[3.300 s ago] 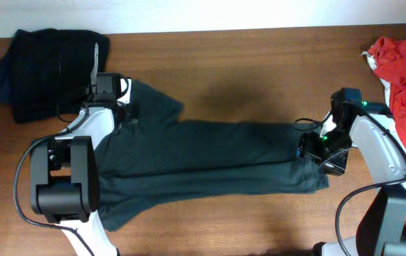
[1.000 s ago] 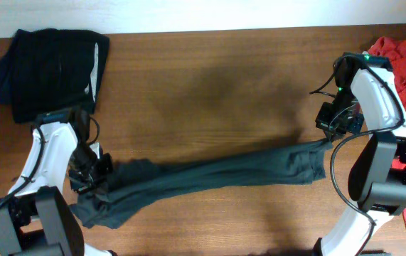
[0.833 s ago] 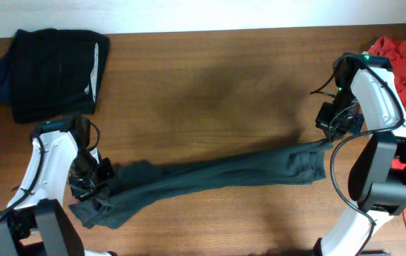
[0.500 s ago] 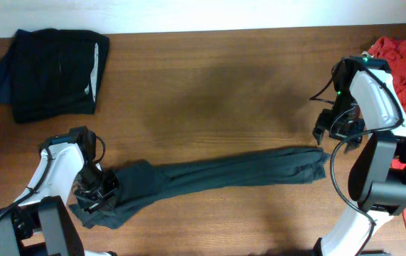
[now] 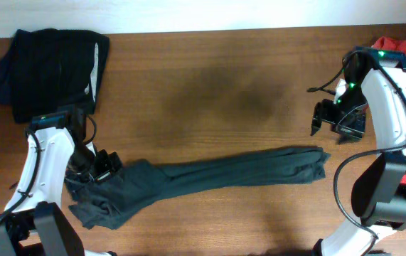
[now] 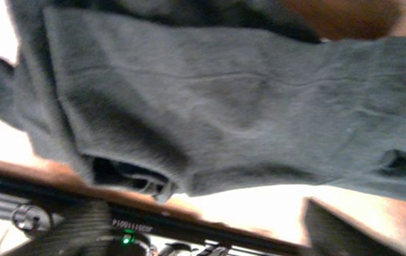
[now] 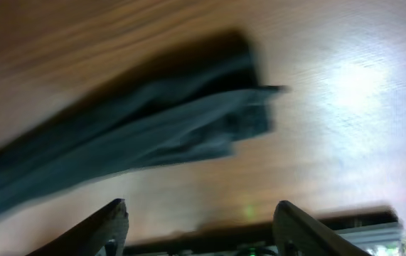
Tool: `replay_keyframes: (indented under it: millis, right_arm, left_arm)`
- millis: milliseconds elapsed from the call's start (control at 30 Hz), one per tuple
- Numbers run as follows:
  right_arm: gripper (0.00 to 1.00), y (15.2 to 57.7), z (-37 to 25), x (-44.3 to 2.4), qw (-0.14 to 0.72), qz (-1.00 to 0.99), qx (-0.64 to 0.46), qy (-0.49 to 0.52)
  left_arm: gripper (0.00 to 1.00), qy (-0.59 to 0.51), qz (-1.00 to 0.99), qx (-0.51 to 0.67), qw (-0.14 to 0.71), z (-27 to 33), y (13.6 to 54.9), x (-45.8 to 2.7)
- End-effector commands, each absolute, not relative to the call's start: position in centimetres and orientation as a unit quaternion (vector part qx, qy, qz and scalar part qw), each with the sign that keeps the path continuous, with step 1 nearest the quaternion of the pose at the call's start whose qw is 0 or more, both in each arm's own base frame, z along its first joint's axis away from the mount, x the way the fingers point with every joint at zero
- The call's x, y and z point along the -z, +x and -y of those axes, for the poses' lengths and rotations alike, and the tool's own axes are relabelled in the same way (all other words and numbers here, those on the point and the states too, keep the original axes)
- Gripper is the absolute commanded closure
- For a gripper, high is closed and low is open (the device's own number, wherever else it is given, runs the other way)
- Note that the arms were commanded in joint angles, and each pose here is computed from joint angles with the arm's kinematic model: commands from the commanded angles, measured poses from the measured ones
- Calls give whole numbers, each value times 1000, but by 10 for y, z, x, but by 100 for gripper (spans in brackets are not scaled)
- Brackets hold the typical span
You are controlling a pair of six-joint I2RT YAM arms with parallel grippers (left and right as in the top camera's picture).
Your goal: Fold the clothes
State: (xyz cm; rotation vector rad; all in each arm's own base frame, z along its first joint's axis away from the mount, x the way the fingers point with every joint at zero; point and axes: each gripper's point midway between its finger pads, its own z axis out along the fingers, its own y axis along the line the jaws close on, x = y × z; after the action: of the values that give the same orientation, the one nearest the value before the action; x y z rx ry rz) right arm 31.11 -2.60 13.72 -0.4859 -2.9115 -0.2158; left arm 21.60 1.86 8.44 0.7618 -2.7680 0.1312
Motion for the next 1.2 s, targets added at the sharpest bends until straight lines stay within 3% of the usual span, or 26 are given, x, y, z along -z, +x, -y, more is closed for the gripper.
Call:
replay_keyframes:
  millis: [0, 33, 67, 233, 333, 433, 867, 1033, 1067, 1100, 1133, 1167]
  right_arm:
    - [92, 314, -32, -144, 81, 983, 154, -60]
    - [96, 308, -50, -135, 92, 984, 151, -33]
    - [96, 304, -63, -127, 99, 984, 149, -14]
    - [96, 279, -102, -59, 121, 984, 134, 10]
    - [96, 270, -92, -30, 118, 986, 114, 9]
    - [96, 265, -53, -12, 115, 992, 9, -55]
    - [96, 275, -7, 1, 90, 988, 9, -124]
    - [96, 300, 8, -65, 63, 987, 14, -147]
    - [93, 305, 8, -80, 49, 988, 15, -147]
    - [60, 310, 9, -96, 33, 988, 17, -149]
    - [1, 314, 14, -107, 18, 987, 19, -158]
    - [1, 317, 31, -109, 7, 981, 20, -194]
  left_arm:
    - [82, 209, 969, -73, 109, 2, 228, -89]
    - [94, 190, 974, -71, 105, 11, 230, -87]
    - [99, 173, 977, -70, 103, 19, 231, -84]
    - [99, 159, 979, -63, 107, 37, 215, -42]
    - [99, 162, 979, -63, 106, 36, 206, -21]
    - [98, 217, 971, -23, 97, 13, 198, -1]
    - [94, 451, 890, -22, 66, -97, 188, -2]
    - [100, 463, 885, -39, 29, -121, 229, -79]
    - [100, 463, 885, -47, 21, -121, 234, -94]
    - [100, 452, 890, -64, 4, -119, 242, -110]
    - [99, 427, 899, -98, -18, -110, 251, -121]
    - [83, 420, 897, -136, -27, -98, 256, -129]
